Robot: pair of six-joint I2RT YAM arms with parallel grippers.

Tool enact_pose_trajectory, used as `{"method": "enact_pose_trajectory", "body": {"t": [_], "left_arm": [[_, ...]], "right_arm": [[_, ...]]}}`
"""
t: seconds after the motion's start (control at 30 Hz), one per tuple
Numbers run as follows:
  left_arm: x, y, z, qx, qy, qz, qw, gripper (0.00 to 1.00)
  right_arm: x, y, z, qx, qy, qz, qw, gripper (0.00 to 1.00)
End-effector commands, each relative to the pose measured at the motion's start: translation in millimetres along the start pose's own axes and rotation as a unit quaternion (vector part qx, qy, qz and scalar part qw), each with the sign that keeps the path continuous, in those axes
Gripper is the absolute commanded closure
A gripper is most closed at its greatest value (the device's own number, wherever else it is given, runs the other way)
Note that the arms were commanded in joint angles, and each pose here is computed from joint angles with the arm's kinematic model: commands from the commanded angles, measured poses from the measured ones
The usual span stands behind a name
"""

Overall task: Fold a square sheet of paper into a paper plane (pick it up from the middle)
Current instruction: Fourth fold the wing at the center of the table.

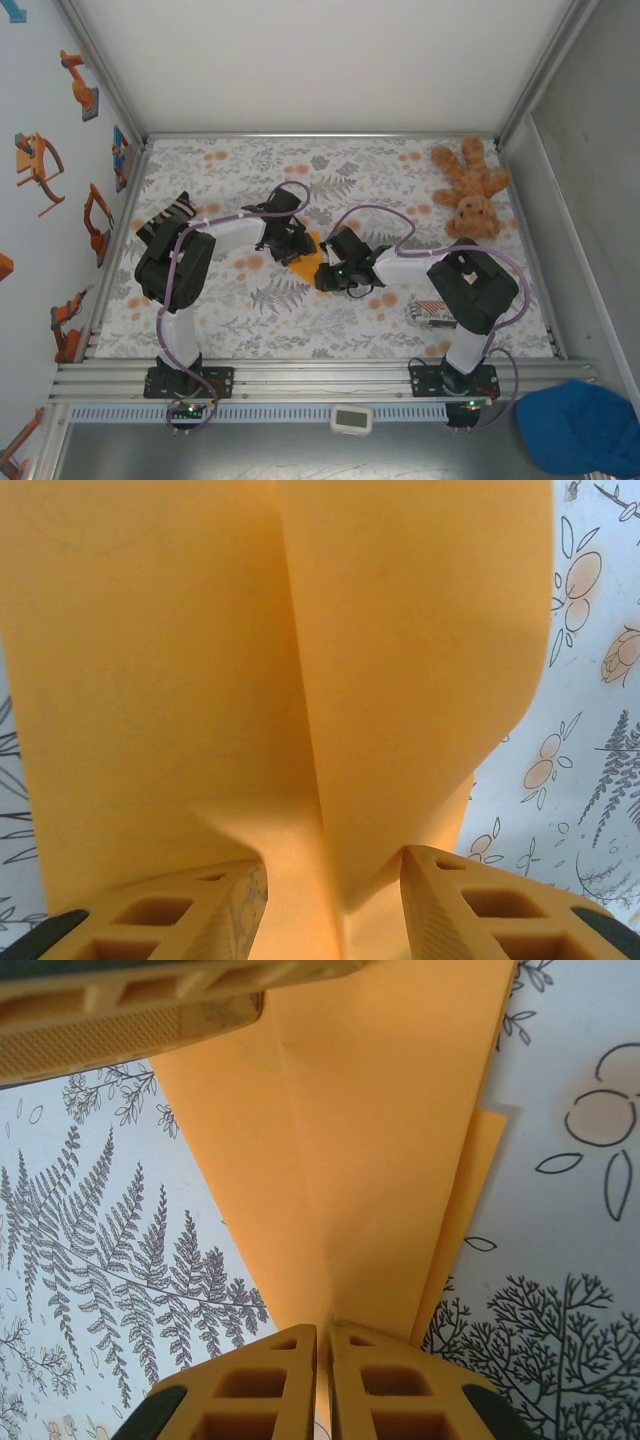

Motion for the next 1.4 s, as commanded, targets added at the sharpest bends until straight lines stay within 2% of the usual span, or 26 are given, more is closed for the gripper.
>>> {"method": "enact_pose_trajectory", "body": {"t": [0.0, 0.1, 0.23, 0.37, 0.5, 0.57, 0.67, 0.8, 1.0, 1.37], "left_arm": [[57.2, -49.7, 87.1, -0.221, 0.038, 0.132, 0.965, 0.56], [35.5, -25.5, 59.3, -0.166, 0.011, 0.094, 0.982, 0.56], [-0.2, 24.7, 10.0, -0.048, -0.045, 0.019, 0.998, 0.51], [-16.0, 65.6, -12.7, 0.030, -0.066, -0.033, 0.997, 0.46], [-10.9, 79.8, -4.8, 0.081, -0.055, -0.058, 0.994, 0.48], [-2.5, 80.1, -5.6, 0.126, -0.065, -0.066, 0.988, 0.53], [11.8, 77.1, -12.7, 0.181, -0.094, -0.072, 0.976, 0.65], [27.1, 61.9, -16.2, 0.222, -0.111, -0.068, 0.966, 0.77], [30.7, 32.5, -10.4, 0.226, -0.103, -0.045, 0.968, 0.88], [29.2, 3.9, -9.1, 0.215, -0.097, -0.017, 0.972, 0.94]], "right_arm": [[9.9, -10.2, -19.2, 0.038, -0.018, 0.031, 0.999, 0.89], [14.6, -11.0, -24.8, 0.038, -0.022, 0.042, 0.998, 0.89], [20.2, -10.2, -31.0, 0.034, -0.026, 0.058, 0.997, 0.90], [21.0, -10.1, -32.9, 0.036, -0.025, 0.066, 0.997, 0.90], [20.1, -10.4, -32.3, 0.033, -0.024, 0.068, 0.997, 0.90], [19.6, -10.0, -32.2, 0.033, -0.024, 0.069, 0.997, 0.90], [18.4, -9.7, -32.8, 0.031, -0.027, 0.069, 0.997, 0.91], [18.0, -10.5, -33.2, 0.031, -0.028, 0.072, 0.997, 0.92], [17.4, -12.5, -33.7, 0.033, -0.032, 0.076, 0.996, 0.95], [17.5, -11.3, -34.1, 0.036, -0.032, 0.074, 0.996, 0.97]]}}
Point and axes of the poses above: each hand's point on the last joint's axis, 136 mm out from that joint toward the fingers, its own y axis back along the fingers, its own z axis along the line the jaws close on, x = y × z, the point moved 9 cm from there along y, back along the fingers, and after that the axes turned 10 degrees about -y, right-handed, at the moved point
